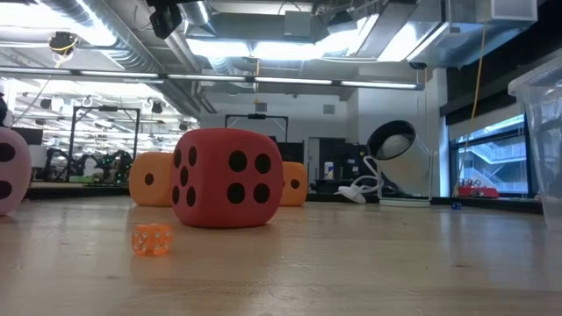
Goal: Pick & Place Dice
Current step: Put the blue small die into the transparent bin, then put the large red die into the transparent bin
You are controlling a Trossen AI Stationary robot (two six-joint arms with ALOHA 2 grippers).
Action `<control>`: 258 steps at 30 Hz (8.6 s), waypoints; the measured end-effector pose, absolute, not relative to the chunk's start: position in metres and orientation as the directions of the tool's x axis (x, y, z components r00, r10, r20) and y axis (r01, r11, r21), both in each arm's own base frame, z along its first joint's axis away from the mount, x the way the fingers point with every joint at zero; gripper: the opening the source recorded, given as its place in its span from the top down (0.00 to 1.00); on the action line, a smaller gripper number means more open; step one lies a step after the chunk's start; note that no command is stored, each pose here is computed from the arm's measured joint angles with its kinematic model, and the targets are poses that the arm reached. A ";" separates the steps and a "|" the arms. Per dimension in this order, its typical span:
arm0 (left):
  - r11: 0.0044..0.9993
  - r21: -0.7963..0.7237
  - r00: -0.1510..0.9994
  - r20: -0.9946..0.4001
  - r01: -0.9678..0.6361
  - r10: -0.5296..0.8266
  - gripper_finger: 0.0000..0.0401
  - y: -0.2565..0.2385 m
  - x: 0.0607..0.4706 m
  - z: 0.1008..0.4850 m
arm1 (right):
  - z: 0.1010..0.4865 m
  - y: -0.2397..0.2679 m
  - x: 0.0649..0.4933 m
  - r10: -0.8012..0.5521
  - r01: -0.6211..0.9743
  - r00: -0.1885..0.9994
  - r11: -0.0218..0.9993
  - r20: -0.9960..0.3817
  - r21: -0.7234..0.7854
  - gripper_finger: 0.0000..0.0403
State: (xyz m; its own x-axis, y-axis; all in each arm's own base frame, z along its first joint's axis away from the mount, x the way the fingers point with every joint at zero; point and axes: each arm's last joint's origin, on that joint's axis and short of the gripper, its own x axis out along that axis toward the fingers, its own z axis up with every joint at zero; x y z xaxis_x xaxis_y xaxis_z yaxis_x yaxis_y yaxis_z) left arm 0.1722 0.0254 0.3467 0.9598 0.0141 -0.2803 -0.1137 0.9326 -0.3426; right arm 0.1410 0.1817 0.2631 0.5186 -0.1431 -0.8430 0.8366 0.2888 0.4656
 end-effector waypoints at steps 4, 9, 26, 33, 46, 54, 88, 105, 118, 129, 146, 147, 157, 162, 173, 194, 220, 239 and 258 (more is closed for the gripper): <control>0.933 -0.343 0.960 -0.280 -0.114 0.014 0.99 0.025 0.172 0.347 | 0.263 0.181 0.142 -0.144 0.837 0.520 0.284 -0.842 0.468 0.34; 0.933 -0.342 0.960 -0.280 -0.114 0.014 0.99 0.025 0.172 0.347 | 0.263 0.181 0.148 -0.131 0.825 0.533 0.299 -0.836 0.479 0.34; 0.936 -0.333 0.960 -0.280 -0.113 0.016 0.99 0.026 0.172 0.347 | 0.255 0.186 0.159 -0.126 0.834 0.519 0.293 -0.845 0.468 0.34; 0.936 -0.332 0.960 -0.280 -0.113 0.017 0.99 0.026 0.172 0.347 | 0.252 0.188 0.160 -0.101 0.847 0.488 0.293 -0.867 0.443 0.34; 0.937 -0.331 0.964 -0.264 -0.109 0.019 0.99 0.026 0.173 0.348 | 0.252 0.195 0.168 -0.039 0.817 0.522 0.310 -0.852 0.486 0.34; 0.940 -0.325 0.966 -0.259 -0.104 0.018 0.99 0.026 0.173 0.349 | 0.250 0.194 0.168 -0.055 0.834 0.504 0.287 -0.862 0.470 0.34; 0.944 -0.310 0.969 -0.245 -0.115 0.038 0.99 0.026 0.173 0.350 | 0.268 0.164 0.120 0.051 0.906 0.073 0.413 -0.996 0.088 0.35; 0.947 -0.292 0.966 -0.253 -0.137 0.061 0.99 0.028 0.178 0.348 | 0.265 0.179 0.137 0.159 0.560 0.168 0.797 -0.973 0.226 0.40; 0.927 -0.376 0.993 -0.112 -0.012 -0.032 0.99 0.027 0.197 0.357 | 0.268 0.175 0.136 0.135 0.408 0.188 0.890 -0.973 0.203 0.45; 0.950 -0.292 0.988 -0.077 0.110 -0.138 0.99 0.013 0.283 0.360 | 0.272 0.184 0.146 0.203 0.346 0.330 0.883 -0.922 0.318 0.45; 0.917 -0.171 0.932 0.020 0.360 -0.362 0.99 -0.035 0.432 0.338 | 0.291 0.175 0.131 0.161 0.380 0.491 0.845 -0.856 0.377 0.45; 0.916 -0.170 0.930 0.021 0.365 -0.366 0.99 -0.035 0.440 0.335 | 0.291 0.175 0.130 0.159 0.381 0.496 0.844 -0.854 0.378 0.45; 0.886 -0.139 0.897 0.054 0.442 -0.439 0.99 -0.047 0.492 0.314 | 0.292 0.175 0.130 0.142 0.399 0.520 0.831 -0.842 0.386 0.45; 0.883 -0.127 0.892 0.046 0.452 -0.450 0.99 -0.052 0.508 0.302 | 0.292 0.174 0.131 0.118 0.406 0.546 0.828 -0.829 0.385 0.45; 0.884 -0.059 0.886 0.024 0.464 -0.463 0.99 -0.065 0.535 0.272 | 0.292 0.174 0.132 0.113 0.424 0.559 0.812 -0.821 0.401 0.45; 0.887 -0.024 0.887 -0.031 0.461 -0.462 0.99 -0.075 0.542 0.262 | 0.295 0.174 0.134 0.084 0.428 0.614 0.800 -0.785 0.420 0.45; 0.909 0.024 0.909 0.029 0.416 -0.416 0.99 -0.076 0.542 0.268 | 0.298 0.177 0.135 0.139 0.407 0.625 0.782 -0.768 0.472 0.45; 0.910 0.015 0.910 -0.021 0.414 -0.414 0.99 -0.079 0.546 0.252 | 0.301 0.177 0.136 0.135 0.396 0.656 0.776 -0.742 0.491 0.45; 0.881 -0.116 0.828 -0.306 0.458 -0.470 0.99 -0.037 0.483 0.340 | 0.318 0.157 0.131 -0.059 0.414 0.816 0.755 -0.575 0.509 0.45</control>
State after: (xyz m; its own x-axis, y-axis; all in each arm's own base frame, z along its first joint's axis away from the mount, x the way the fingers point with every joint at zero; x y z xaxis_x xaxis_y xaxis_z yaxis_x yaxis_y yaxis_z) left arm 0.4827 -0.0369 0.3396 0.8275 -0.4704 -0.3064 0.4580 0.8813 -0.1162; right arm 0.1305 0.1566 0.3176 0.8158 -0.0594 -0.5753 0.4140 0.7545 0.5092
